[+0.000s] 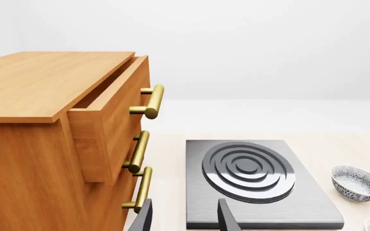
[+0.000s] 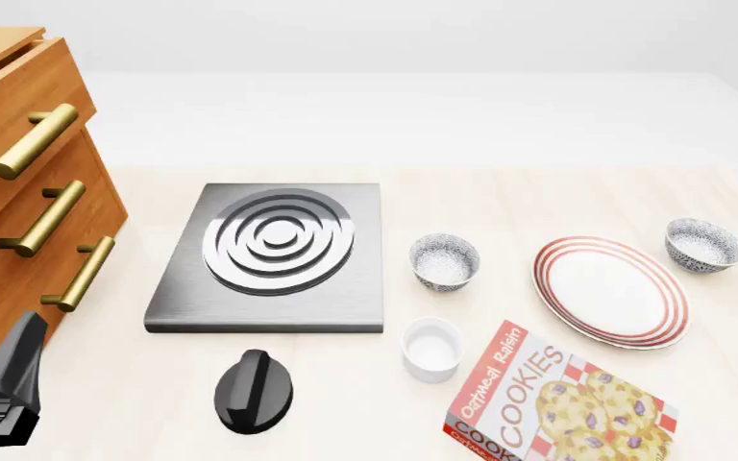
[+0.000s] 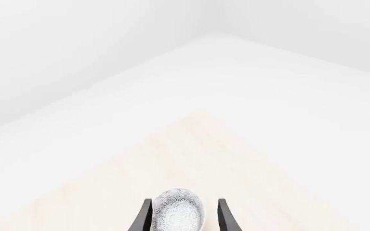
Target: Pick the akita bowl next to the plate and place it on the plate.
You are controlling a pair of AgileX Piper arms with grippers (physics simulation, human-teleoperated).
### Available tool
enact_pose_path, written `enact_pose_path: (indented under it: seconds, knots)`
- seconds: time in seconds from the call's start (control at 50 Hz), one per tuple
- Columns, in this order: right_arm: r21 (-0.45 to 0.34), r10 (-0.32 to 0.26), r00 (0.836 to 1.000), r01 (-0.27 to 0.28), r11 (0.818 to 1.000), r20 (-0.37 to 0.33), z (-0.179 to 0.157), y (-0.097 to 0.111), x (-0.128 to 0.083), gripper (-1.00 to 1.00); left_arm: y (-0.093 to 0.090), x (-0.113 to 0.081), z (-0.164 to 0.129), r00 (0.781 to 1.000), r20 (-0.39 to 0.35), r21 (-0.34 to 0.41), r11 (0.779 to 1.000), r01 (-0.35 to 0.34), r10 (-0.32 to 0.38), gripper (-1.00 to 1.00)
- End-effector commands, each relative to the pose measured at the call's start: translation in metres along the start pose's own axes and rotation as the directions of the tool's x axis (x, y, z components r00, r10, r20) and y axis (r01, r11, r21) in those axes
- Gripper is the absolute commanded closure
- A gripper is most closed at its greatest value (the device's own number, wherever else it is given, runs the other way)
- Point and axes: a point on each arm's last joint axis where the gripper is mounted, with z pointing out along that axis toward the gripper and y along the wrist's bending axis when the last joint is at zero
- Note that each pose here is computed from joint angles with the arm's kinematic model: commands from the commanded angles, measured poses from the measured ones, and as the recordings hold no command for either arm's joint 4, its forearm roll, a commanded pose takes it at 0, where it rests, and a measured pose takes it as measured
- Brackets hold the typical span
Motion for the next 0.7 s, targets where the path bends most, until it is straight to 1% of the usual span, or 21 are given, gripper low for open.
enact_pose_path:
  seconds: [0.02, 0.36, 0.7]
  knots:
    - [0.003, 0.016, 1.0, -0.016, 1.0, -0.025, 0.011, 0.0, 0.003, -1.0, 0.0, 0.0, 0.0, 1.0, 0.0, 0.0, 1.0, 0.0, 0.0, -1.0]
    - [0.011, 0.032, 0.997, -0.032, 0.999, -0.063, 0.028, -0.001, 0.011, -1.0, 0.0, 0.0, 0.0, 1.0, 0.0, 0.0, 1.0, 0.0, 0.0, -1.0]
    - [0.033, 0.069, 0.992, -0.066, 0.997, -0.105, 0.048, -0.006, 0.022, -1.0, 0.0, 0.0, 0.0, 1.0, 0.0, 0.0, 1.0, 0.0, 0.0, -1.0]
